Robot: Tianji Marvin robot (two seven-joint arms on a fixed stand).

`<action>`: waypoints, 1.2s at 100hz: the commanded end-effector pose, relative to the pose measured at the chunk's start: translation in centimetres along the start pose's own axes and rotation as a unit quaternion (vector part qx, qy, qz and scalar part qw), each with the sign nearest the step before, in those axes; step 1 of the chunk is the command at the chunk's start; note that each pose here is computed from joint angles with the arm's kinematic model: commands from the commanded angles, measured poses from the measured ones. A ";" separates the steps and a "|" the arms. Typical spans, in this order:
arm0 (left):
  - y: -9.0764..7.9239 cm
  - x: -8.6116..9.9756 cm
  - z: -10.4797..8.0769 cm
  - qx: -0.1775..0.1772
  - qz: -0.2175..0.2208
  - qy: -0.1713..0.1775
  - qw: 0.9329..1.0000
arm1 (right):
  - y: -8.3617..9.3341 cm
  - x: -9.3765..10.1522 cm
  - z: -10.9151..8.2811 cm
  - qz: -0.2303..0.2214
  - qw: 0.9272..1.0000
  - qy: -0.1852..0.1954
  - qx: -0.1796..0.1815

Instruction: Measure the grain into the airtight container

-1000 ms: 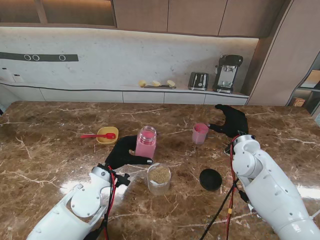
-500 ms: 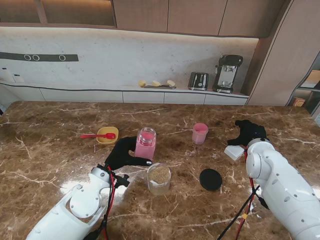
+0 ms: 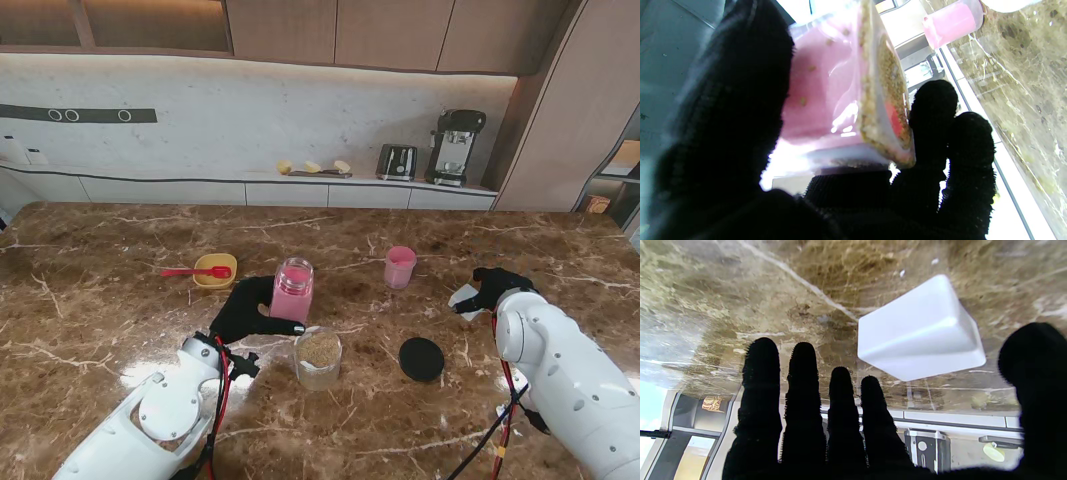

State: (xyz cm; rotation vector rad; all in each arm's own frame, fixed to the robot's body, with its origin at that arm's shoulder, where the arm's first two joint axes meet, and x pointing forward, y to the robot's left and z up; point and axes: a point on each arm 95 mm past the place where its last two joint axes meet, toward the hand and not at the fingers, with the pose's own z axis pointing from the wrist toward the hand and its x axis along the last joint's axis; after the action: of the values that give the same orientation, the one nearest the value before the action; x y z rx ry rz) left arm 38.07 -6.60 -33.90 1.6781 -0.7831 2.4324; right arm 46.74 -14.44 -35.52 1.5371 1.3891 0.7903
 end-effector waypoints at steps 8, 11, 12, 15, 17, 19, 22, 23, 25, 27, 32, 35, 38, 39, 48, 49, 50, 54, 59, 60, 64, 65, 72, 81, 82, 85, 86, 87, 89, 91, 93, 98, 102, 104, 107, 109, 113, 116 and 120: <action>0.3 0.1 -0.2 0.000 -0.002 -0.003 1.000 | -1.8 0.1 -0.1 -0.026 1.000 0.005 0.012; 0.3 0.1 -0.2 0.000 -0.001 -0.003 1.000 | -2.0 0.1 -0.1 -0.030 0.999 0.007 0.011; 0.3 0.1 -0.2 0.000 -0.001 -0.003 1.000 | -2.0 0.2 0.0 -0.032 0.999 0.007 0.010; 0.3 0.1 -0.2 0.000 -0.001 -0.003 1.000 | -2.2 0.2 0.0 -0.037 0.999 0.009 0.006; 0.4 0.1 -0.2 0.000 -0.001 -0.003 1.000 | -2.3 0.2 0.1 -0.039 0.999 0.010 0.003; 0.4 0.1 -0.2 0.000 -0.001 -0.003 1.000 | -2.4 0.3 0.1 -0.039 0.999 0.012 0.000; 0.4 0.1 -0.2 0.000 -0.001 -0.003 1.000 | -2.6 0.4 0.2 -0.040 0.999 0.014 -0.003; 0.4 0.1 -0.2 0.000 -0.001 -0.003 1.000 | -2.6 0.4 0.2 -0.040 0.999 0.015 -0.004; 0.4 0.1 -0.2 0.000 0.000 -0.003 1.000 | -2.7 0.5 0.2 -0.041 0.999 0.016 -0.006; 0.3 0.1 -0.2 0.000 0.000 -0.003 1.000 | -2.8 0.5 0.2 -0.042 0.999 0.017 -0.009; 0.3 0.1 -0.2 0.000 0.000 -0.003 1.000 | -2.9 0.7 0.4 -0.043 0.999 0.019 -0.017; 0.3 0.1 -0.2 0.000 0.001 -0.003 1.000 | -3.0 0.8 0.4 -0.043 0.999 0.020 -0.022; 0.3 0.2 -0.2 0.000 0.001 -0.003 1.000 | -3.1 0.8 0.5 -0.042 0.999 0.022 -0.025; 0.3 0.2 -0.2 0.001 0.001 -0.004 1.000 | -3.2 0.9 0.5 -0.042 0.999 0.022 -0.026; 0.3 0.2 -0.2 0.001 0.002 -0.004 1.000 | -3.5 1.1 0.6 -0.035 0.999 0.027 -0.032; 0.3 0.2 -0.3 0.001 0.002 -0.004 1.000 | -3.5 1.2 0.6 -0.033 0.999 0.027 -0.033; 0.3 0.2 -0.3 0.001 0.002 -0.004 1.000 | -3.6 1.2 0.6 -0.032 0.999 0.028 -0.033; 0.3 0.2 -0.3 0.001 0.002 -0.004 1.000 | -3.7 1.4 0.7 -0.027 0.999 0.030 -0.035; 0.3 0.2 -0.2 0.001 0.003 -0.005 1.000 | -3.9 1.5 0.8 -0.026 0.998 0.032 -0.039; 0.3 0.2 -0.2 0.001 0.003 -0.005 1.000 | -4.0 1.5 0.8 -0.025 0.998 0.033 -0.039; 0.3 0.2 -0.2 0.001 0.003 -0.005 1.000 | -4.1 1.6 0.9 -0.023 0.998 0.035 -0.041; 0.3 0.2 -0.2 0.001 0.003 -0.005 1.000 | -4.1 1.7 0.9 -0.022 0.998 0.035 -0.040; 0.2 0.3 -0.3 0.001 0.003 -0.005 1.000 | -4.3 1.8 1.0 -0.018 0.998 0.036 -0.038; 0.2 0.3 -0.3 0.001 0.004 -0.005 1.000 | -4.3 1.9 1.0 -0.011 0.998 0.039 -0.041; 0.2 0.3 -0.3 0.001 0.004 -0.005 1.000 | -4.3 1.9 1.0 -0.010 0.998 0.039 -0.041; 0.2 0.3 -0.3 0.001 0.004 -0.006 1.000 | -4.3 2.0 1.0 -0.006 0.998 0.040 -0.041; 0.2 0.3 -0.3 0.001 0.004 -0.006 1.000 | -4.3 2.0 1.0 -0.004 0.998 0.041 -0.041; 0.2 0.3 -0.3 0.001 0.004 -0.006 1.000 | -4.3 2.0 1.1 -0.003 0.998 0.041 -0.041; 0.2 0.3 -0.3 0.002 0.005 -0.006 1.000 | -4.3 2.0 1.1 -0.001 0.998 0.042 -0.041; 0.1 0.3 -0.3 0.002 0.005 -0.006 1.000 | -4.2 2.1 1.1 0.001 0.998 0.043 -0.042; 0.1 0.3 -0.3 0.002 0.005 -0.006 1.000 | -4.2 2.1 1.1 0.004 0.998 0.045 -0.044; 0.1 0.3 -0.3 0.003 0.006 -0.006 1.000 | -4.1 2.1 1.1 0.012 0.998 0.047 -0.049; 0.1 0.3 -0.3 0.002 0.006 -0.007 1.000 | -4.1 2.2 1.1 0.018 0.997 0.049 -0.053; 0.2 0.3 -0.3 0.002 0.006 -0.007 1.000 | -4.0 2.2 1.1 0.019 0.997 0.050 -0.055; 0.2 0.3 -0.3 0.002 0.006 -0.007 1.000 | -3.9 2.2 1.1 0.019 0.997 0.051 -0.057; 0.2 0.3 -0.3 0.001 0.006 -0.007 1.000 | -3.9 2.1 1.1 0.020 0.997 0.053 -0.059; 0.2 0.3 -0.3 0.001 0.006 -0.007 1.000 | -3.8 2.1 1.1 0.022 0.996 0.055 -0.063; 0.2 0.4 -0.3 0.000 0.006 -0.007 1.000 | -3.7 2.1 1.1 0.024 0.996 0.056 -0.065; 0.2 0.4 -0.2 0.000 0.006 -0.006 1.000 | -3.7 2.0 1.1 0.026 0.996 0.057 -0.065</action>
State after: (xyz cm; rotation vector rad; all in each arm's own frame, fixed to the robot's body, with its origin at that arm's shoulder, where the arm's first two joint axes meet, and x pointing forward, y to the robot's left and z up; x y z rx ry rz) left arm 37.78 -6.61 -33.63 1.6921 -0.7933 2.4379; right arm 47.39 -12.66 -38.14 1.4135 1.3282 1.0211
